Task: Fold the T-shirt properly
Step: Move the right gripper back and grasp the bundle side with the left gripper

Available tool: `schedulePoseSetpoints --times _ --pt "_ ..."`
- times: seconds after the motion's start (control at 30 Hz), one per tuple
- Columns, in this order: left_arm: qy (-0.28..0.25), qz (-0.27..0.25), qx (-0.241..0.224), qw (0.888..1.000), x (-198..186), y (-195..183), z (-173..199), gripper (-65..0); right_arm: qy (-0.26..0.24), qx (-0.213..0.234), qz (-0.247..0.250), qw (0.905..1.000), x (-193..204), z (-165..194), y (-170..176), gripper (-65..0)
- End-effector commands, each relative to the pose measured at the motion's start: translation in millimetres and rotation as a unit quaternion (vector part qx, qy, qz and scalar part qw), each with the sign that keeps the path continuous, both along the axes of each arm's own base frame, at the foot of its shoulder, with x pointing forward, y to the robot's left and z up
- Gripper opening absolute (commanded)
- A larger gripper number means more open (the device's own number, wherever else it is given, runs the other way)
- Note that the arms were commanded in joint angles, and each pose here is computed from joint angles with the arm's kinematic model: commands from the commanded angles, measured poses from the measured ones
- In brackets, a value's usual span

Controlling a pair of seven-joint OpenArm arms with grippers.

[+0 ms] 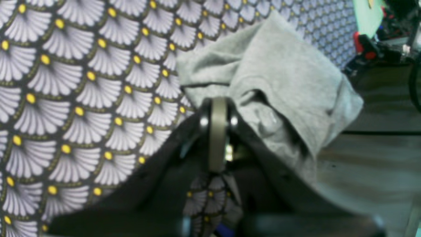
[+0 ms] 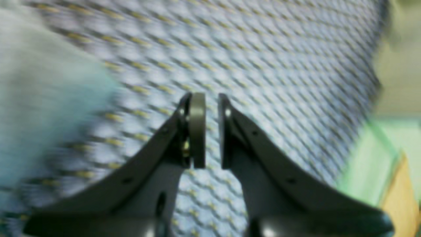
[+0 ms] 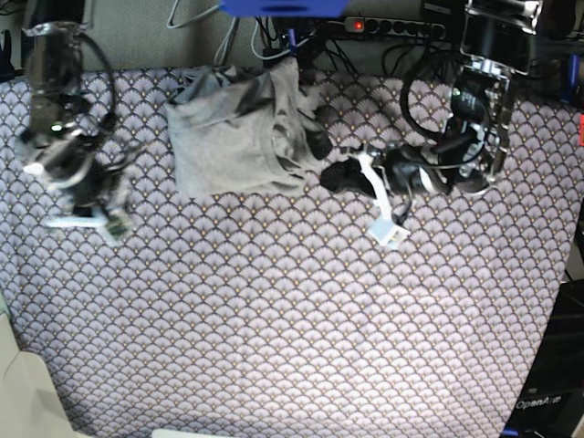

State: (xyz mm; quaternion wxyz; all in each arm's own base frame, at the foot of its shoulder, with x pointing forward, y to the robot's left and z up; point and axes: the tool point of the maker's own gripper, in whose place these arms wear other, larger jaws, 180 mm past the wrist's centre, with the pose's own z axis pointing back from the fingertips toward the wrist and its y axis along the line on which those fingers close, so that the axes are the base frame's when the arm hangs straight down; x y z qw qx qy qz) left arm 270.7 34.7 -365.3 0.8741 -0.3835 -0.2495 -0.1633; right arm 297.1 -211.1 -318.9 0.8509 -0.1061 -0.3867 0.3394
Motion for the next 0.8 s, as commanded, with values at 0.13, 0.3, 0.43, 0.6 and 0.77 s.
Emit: schedulePoseSetpoints --times 0.13,0.3,0.43,0.6,0.77 --pt "-0.027 0.0 -0.014 1.0 12 -1 18 -63.7 -0.043 -0.015 -0.085 0.9954 2 28 -63 -59.8" --pt "-0.049 -0.009 -0.017 0.999 14 -6 32 -39.2 -0.027 -0.015 -0.118 0.9926 -4 18 -87 -59.8" --pt "-0.081 -0.029 -0.008 0.996 10 -8 47 -31.2 -0.019 -0.011 -0.122 0.9923 -6 12 -88 -59.8" --pt "-0.095 -0.039 0.033 0.994 10 10 45 -31.0 -0.007 0.004 -0.122 0.9925 -13 1 -78 -59.8" --pt "-0.093 -0.039 0.035 0.994 11 10 43 -30.9 -0.005 0.015 -0.125 0.992 -15 -3 -72 -59.8"
